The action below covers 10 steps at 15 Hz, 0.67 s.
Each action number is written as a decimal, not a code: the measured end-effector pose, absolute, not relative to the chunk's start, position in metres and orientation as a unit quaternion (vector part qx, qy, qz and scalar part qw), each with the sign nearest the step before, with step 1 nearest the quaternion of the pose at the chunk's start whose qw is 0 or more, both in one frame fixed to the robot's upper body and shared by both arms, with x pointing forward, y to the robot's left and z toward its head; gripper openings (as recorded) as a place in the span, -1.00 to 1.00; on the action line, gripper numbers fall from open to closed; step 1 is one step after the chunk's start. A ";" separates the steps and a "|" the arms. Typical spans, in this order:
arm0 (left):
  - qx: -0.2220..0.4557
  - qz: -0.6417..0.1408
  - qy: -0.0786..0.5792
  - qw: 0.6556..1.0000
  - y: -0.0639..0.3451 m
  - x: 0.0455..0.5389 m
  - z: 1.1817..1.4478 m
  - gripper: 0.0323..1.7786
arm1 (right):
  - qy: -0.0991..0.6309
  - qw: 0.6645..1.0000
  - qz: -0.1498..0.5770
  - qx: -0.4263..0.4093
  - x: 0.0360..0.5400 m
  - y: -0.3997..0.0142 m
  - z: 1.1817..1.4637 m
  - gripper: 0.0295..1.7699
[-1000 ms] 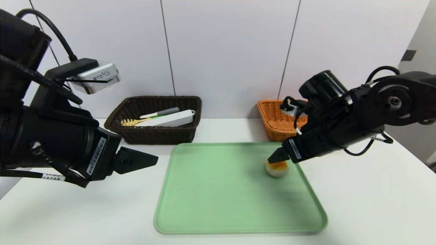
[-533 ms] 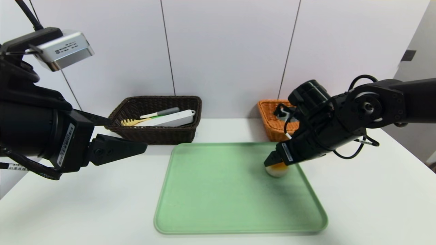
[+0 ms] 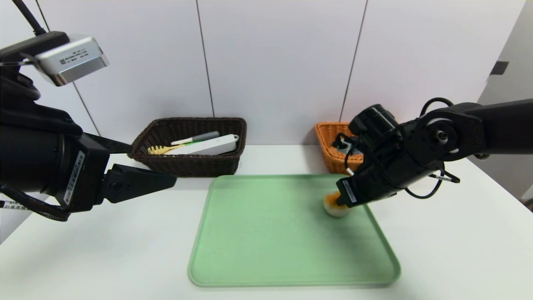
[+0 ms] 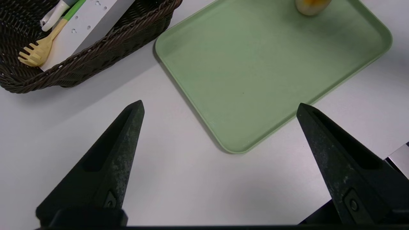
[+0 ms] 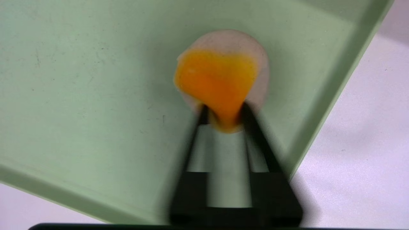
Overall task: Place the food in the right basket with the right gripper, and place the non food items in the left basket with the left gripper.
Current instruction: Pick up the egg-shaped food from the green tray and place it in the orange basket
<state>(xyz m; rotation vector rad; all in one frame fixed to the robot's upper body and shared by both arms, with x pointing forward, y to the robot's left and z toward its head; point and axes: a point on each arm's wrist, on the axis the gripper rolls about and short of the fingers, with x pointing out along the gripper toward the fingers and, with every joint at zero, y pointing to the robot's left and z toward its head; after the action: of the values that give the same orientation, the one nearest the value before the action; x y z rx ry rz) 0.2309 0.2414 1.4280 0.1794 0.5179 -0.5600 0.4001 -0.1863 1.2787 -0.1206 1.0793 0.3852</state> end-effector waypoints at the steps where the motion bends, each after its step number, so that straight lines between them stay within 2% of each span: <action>1: 0.087 -0.273 0.253 0.924 0.242 0.231 1.428 0.90 | 0.511 0.838 0.183 -0.058 0.400 -0.186 1.278 -0.98; 6: 0.088 -0.273 0.253 0.924 0.244 0.227 1.428 0.90 | 0.506 0.841 0.184 -0.056 0.398 -0.187 1.282 -0.98; 10: 0.086 -0.273 0.249 0.925 0.246 0.225 1.430 0.90 | 0.450 0.871 0.194 -0.038 0.381 -0.196 1.324 -0.98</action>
<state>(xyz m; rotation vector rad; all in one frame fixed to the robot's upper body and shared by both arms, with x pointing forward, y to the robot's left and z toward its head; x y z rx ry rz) 0.2246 0.2456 1.4298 0.1771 0.5112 -0.5594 0.3808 -0.1960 1.3244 -0.0793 0.9416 0.4065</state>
